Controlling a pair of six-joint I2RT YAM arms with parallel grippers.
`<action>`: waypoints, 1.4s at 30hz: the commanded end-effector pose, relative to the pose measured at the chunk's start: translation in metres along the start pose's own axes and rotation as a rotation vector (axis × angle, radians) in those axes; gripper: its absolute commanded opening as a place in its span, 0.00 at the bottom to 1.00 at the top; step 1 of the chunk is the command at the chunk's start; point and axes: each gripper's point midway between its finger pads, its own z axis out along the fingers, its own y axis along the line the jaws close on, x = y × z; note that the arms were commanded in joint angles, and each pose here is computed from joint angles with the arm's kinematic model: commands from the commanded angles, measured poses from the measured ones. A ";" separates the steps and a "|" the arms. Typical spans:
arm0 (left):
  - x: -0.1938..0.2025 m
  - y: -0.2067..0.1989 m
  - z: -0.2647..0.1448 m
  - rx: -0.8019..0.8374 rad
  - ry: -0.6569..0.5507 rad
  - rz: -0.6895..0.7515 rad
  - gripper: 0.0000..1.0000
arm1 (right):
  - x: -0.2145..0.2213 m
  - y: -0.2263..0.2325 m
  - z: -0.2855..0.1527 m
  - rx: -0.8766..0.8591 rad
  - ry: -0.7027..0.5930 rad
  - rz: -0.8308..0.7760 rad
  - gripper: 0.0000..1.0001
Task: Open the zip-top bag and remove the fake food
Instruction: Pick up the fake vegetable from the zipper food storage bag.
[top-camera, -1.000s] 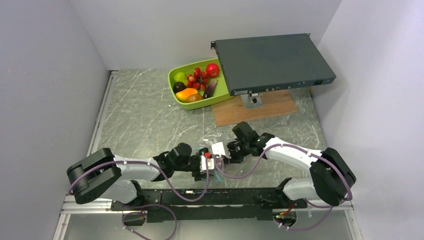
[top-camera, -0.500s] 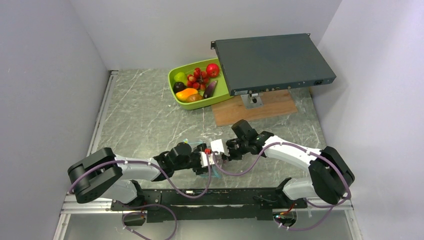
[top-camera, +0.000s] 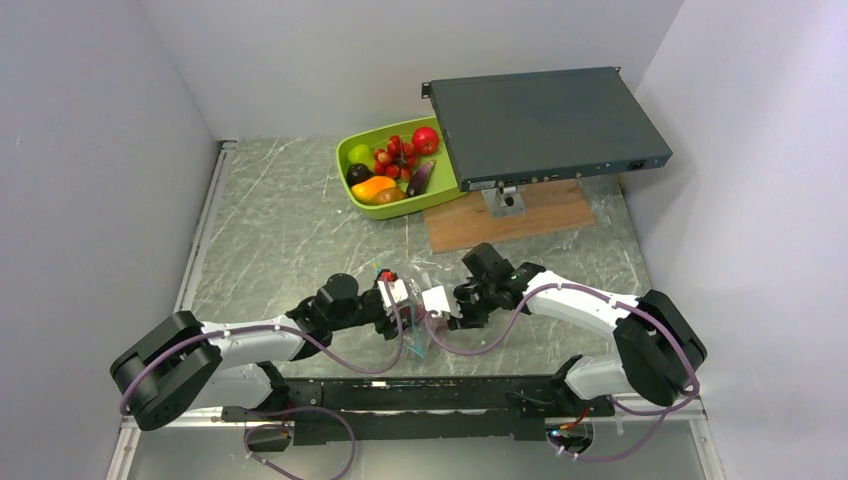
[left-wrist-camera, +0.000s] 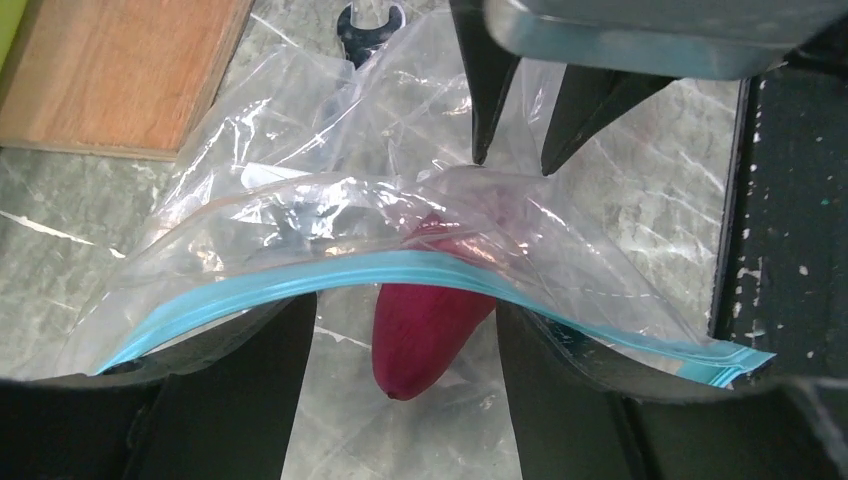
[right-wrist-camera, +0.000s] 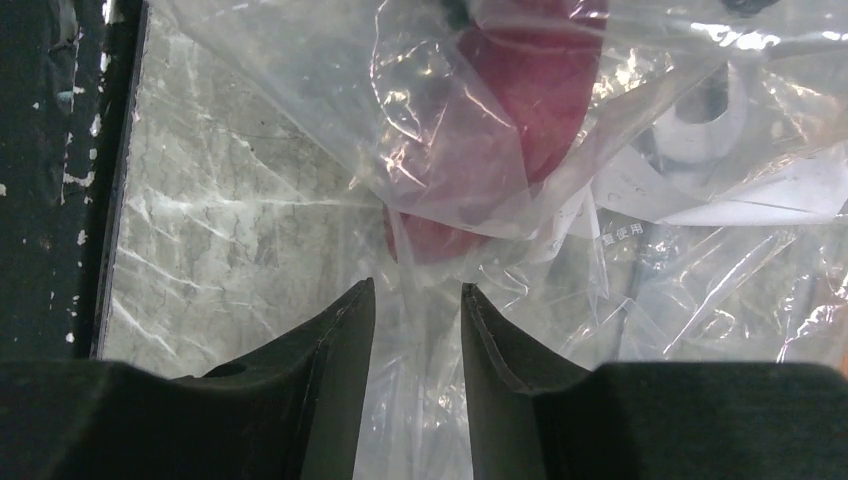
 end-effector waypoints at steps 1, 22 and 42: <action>-0.025 -0.004 0.001 0.058 -0.088 -0.118 0.70 | 0.005 0.008 -0.001 -0.028 0.020 -0.032 0.38; 0.015 -0.021 0.015 0.197 0.074 -0.039 0.59 | 0.004 0.006 -0.001 -0.026 0.022 -0.018 0.30; 0.008 -0.037 0.025 0.249 0.074 0.031 0.41 | 0.008 -0.014 0.002 0.055 0.059 0.057 0.06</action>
